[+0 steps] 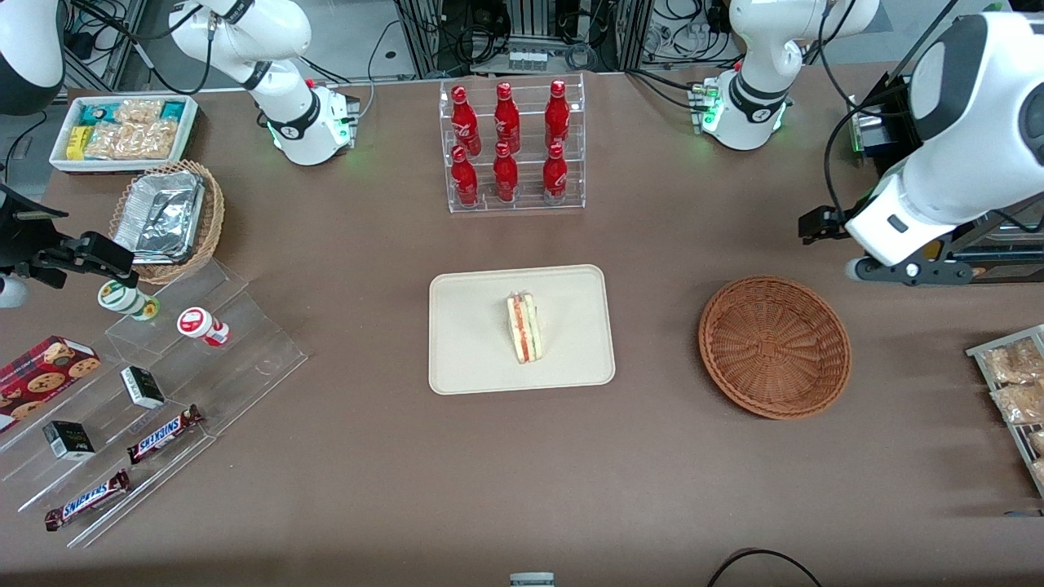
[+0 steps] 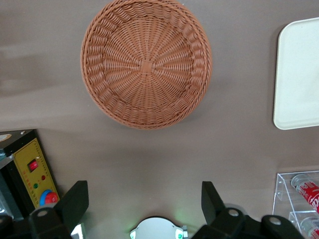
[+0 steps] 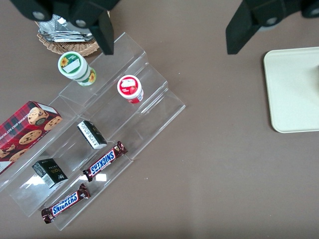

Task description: Place sandwich from basket to tray

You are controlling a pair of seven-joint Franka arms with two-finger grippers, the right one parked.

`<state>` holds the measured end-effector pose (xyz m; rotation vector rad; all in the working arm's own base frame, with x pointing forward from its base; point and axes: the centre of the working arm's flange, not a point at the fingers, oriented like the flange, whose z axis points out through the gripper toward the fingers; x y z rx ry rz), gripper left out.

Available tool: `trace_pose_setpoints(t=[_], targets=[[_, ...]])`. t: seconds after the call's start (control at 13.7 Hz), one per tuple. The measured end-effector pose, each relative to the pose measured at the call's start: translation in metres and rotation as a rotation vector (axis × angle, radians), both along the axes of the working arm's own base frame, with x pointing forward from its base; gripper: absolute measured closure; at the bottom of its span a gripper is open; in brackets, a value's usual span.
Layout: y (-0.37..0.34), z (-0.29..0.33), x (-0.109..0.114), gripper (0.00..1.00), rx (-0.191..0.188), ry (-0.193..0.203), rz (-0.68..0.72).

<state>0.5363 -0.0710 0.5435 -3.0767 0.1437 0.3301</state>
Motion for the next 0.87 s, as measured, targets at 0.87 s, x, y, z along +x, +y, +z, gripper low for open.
trace_pose_setpoints(t=[0.87], targets=[[0.036, 0.034, -0.021, 0.0, -0.006, 0.014, 0.005]])
